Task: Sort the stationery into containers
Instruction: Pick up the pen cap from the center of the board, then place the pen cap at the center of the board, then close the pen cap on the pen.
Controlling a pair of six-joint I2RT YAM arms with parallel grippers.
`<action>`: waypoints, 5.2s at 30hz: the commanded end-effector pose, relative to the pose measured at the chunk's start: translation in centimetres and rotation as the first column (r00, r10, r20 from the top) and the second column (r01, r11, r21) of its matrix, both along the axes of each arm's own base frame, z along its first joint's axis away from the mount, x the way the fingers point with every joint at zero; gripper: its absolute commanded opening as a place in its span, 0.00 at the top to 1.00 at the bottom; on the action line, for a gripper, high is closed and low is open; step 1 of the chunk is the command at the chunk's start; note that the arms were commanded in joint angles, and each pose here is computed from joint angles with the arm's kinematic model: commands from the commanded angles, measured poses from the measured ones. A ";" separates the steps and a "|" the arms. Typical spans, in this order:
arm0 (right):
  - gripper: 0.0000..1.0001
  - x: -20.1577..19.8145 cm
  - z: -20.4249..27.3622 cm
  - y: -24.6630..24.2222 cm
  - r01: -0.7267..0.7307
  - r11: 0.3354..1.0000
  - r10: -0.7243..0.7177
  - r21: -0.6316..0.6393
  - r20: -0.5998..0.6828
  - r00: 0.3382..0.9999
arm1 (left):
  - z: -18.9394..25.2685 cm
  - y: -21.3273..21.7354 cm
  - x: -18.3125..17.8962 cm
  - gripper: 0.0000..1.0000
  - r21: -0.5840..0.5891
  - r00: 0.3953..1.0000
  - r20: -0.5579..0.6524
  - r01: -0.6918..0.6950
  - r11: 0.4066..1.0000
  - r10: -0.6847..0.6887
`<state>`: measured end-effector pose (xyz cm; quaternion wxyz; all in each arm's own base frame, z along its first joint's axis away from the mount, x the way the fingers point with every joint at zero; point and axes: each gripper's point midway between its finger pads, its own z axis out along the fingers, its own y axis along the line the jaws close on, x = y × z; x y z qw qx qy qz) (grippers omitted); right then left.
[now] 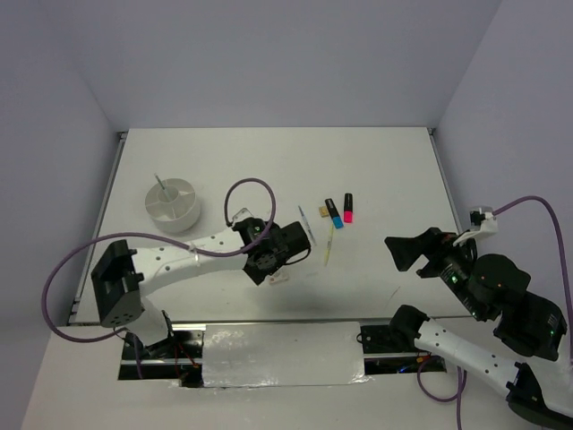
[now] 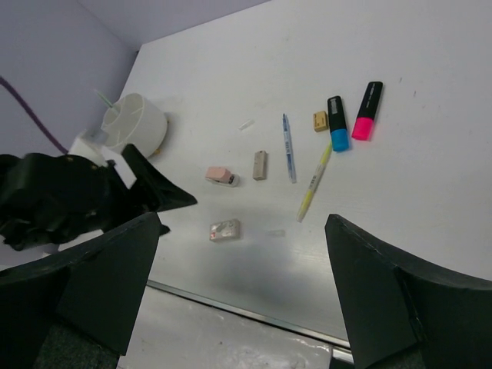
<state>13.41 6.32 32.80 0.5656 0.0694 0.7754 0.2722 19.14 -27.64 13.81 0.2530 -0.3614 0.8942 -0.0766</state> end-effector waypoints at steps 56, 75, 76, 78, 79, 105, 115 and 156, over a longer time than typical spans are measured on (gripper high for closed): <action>0.04 -3.2 1.6 -1.3 -0.119 0.993 0.118 0.021 0.070 0.991 | -4.7 -13.1 0.2 0.27 0.343 -0.262 -0.156 0.890 -0.301 -0.952; 0.03 -3.1 1.7 -1.2 -0.129 0.992 0.129 -0.004 0.093 0.987 | -7.3 -12.8 0.9 0.40 0.290 -0.362 -0.037 0.888 -0.356 -0.932; 0.03 -3.0 1.7 -1.1 -0.131 0.991 0.131 -0.006 0.091 0.987 | -7.5 -12.6 1.0 0.41 0.292 -0.356 -0.043 0.889 -0.353 -0.933; 0.03 -2.8 1.6 -1.0 -0.128 0.992 0.128 -0.008 0.093 0.987 | -8.4 -12.2 0.8 0.42 0.284 -0.354 -0.050 0.892 -0.353 -0.934; 0.03 -2.8 1.6 -0.9 -0.133 0.991 0.133 -0.010 0.094 0.987 | -8.9 -12.0 0.7 0.42 0.278 -0.347 -0.058 0.895 -0.349 -0.936; 0.02 -2.8 1.9 -0.4 -0.154 0.988 0.154 -0.012 0.120 0.981 | -11.3 -11.8 2.4 0.64 0.350 -0.287 -0.109 0.885 -0.307 -0.952; 0.02 -2.7 1.9 -0.4 -0.155 0.988 0.156 -0.015 0.123 0.980 | -13.4 -11.4 1.4 0.71 0.303 -0.306 -0.144 0.892 -0.336 -0.941; 0.00 -2.4 7.1 12.1 -0.413 0.650 0.413 0.638 0.159 0.897 | 24.1 -6.5 -7.2 1.00 0.632 -0.499 0.727 0.754 0.177 -0.472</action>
